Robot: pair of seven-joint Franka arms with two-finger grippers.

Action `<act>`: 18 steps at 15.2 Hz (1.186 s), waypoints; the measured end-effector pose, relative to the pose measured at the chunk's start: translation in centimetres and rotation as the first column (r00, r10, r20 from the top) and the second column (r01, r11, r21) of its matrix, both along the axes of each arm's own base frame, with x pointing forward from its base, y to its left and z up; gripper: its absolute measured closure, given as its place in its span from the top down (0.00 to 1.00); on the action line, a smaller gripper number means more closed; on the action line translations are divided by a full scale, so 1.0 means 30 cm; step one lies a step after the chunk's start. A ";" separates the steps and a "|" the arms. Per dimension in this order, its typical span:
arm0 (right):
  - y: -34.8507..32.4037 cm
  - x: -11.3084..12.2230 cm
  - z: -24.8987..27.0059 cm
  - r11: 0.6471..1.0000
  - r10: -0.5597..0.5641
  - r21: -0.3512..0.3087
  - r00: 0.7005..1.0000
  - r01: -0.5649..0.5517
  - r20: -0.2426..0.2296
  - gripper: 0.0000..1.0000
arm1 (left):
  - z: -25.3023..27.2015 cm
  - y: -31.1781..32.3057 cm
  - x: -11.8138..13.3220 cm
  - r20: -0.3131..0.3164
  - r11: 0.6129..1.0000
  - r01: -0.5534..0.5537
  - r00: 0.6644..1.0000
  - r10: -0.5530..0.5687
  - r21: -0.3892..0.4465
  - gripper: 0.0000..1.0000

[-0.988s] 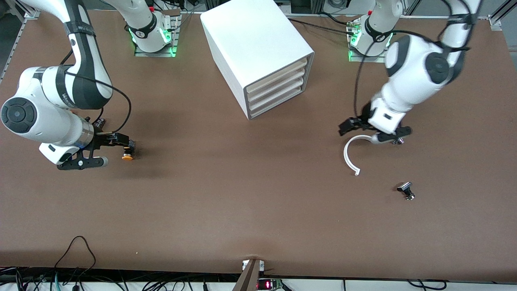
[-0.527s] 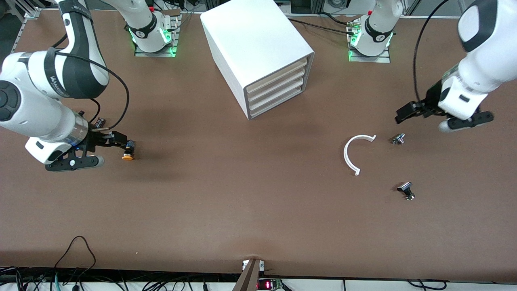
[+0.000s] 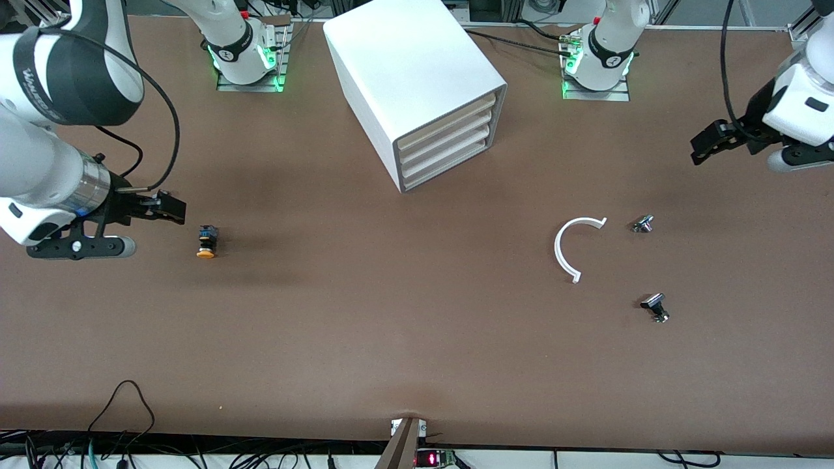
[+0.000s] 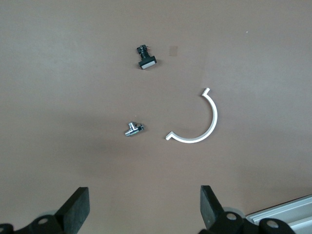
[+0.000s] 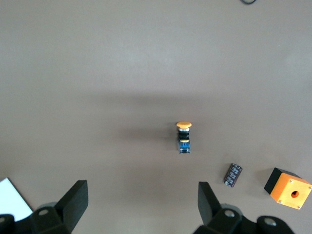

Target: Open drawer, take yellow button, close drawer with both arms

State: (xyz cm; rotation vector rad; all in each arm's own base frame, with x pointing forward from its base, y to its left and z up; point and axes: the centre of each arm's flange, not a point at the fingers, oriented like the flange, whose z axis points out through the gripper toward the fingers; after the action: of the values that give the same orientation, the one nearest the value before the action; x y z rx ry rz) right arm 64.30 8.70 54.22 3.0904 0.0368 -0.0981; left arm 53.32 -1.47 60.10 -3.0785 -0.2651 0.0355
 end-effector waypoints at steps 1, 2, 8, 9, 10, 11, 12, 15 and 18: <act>-0.023 0.005 0.016 1.000 -0.010 -0.015 1.000 0.010 0.017 1.00 | -0.008 0.016 0.004 -0.006 1.000 0.004 1.000 -0.004 -0.002 1.00; -0.060 0.010 0.031 0.999 -0.023 -0.025 0.999 0.024 0.037 1.00 | -0.015 0.021 0.007 -0.011 1.000 0.005 1.000 -0.005 -0.003 1.00; -0.360 -0.031 0.114 0.991 -0.133 0.007 0.986 0.133 0.101 1.00 | -0.031 0.014 0.002 -0.042 0.999 -0.003 0.999 0.001 -0.050 1.00; -0.378 -0.047 0.122 0.990 -0.141 0.009 0.984 0.141 0.106 1.00 | -0.030 0.014 0.001 -0.044 0.999 -0.003 0.999 0.001 -0.052 1.00; -0.384 -0.062 0.130 0.990 -0.144 0.011 0.984 0.144 0.108 1.00 | -0.028 0.012 0.001 -0.043 0.999 -0.002 0.999 0.000 -0.053 1.00; -0.382 -0.074 0.137 0.990 -0.139 0.012 0.984 0.139 0.108 1.00 | -0.023 0.010 0.001 -0.042 0.999 -0.001 0.999 -0.002 -0.054 1.00; -0.379 -0.081 0.139 0.992 -0.122 0.012 0.987 0.122 0.107 1.00 | -0.018 0.007 0.000 -0.041 0.999 0.001 0.999 -0.003 -0.054 1.00; -0.373 -0.086 0.133 0.998 -0.063 0.010 0.993 0.063 0.100 1.00 | -0.010 -0.003 -0.001 -0.040 0.999 0.007 0.999 -0.009 -0.054 1.00; -0.372 -0.090 0.117 0.999 -0.053 0.009 0.995 0.052 0.083 1.00 | -0.009 -0.009 -0.001 -0.040 0.998 0.010 0.999 -0.012 -0.054 1.00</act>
State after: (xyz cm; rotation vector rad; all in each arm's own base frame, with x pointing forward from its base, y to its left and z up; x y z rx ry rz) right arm 61.59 -2.46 57.73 3.0997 -0.0474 0.0290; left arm 53.28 -1.73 59.84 -3.1285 -0.2495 0.1067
